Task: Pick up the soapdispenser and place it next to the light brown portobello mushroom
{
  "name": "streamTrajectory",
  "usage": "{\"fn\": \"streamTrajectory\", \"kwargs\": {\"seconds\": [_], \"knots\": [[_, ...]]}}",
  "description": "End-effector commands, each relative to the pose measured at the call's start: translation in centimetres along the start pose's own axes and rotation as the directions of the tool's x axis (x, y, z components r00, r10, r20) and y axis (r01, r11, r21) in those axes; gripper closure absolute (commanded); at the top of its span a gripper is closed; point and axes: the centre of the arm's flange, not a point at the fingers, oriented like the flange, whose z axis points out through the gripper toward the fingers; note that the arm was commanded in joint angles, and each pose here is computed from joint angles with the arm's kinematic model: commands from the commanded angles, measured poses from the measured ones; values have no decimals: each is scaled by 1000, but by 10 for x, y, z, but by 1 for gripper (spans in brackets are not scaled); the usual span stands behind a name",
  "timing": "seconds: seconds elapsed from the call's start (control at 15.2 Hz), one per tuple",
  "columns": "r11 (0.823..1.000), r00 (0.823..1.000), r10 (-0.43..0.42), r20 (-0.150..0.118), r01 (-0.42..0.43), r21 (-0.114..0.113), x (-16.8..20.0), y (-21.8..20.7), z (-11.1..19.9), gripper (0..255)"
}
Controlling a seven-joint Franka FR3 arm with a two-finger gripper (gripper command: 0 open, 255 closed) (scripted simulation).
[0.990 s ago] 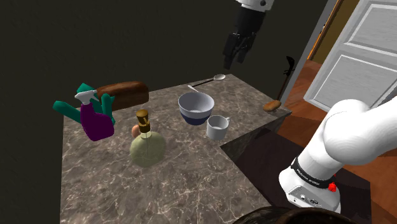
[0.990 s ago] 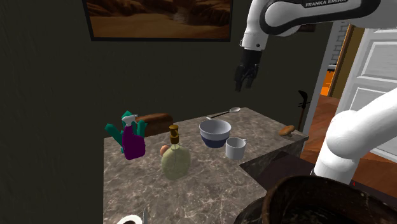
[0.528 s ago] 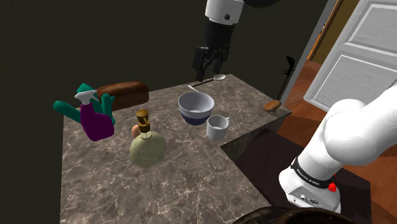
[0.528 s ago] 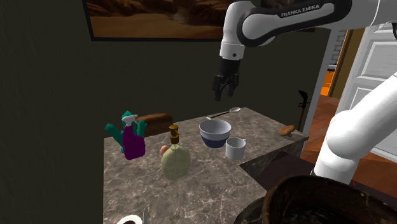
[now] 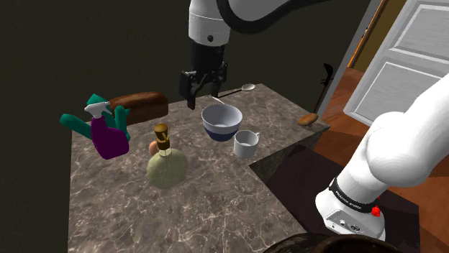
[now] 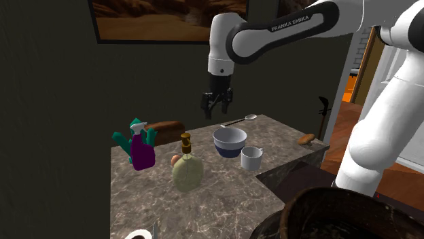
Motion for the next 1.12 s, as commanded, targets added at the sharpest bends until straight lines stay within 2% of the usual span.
{"fn": "streamTrajectory", "kwargs": {"seconds": [0.0,0.53,1.06], "knots": [[1000,1000,1,3,-1,-2,9,-25,15,0],[1000,1000,2,17,-1,-17,54,-112,60,0],[1000,1000,2,17,-1,-17,53,-111,100,0]]}}
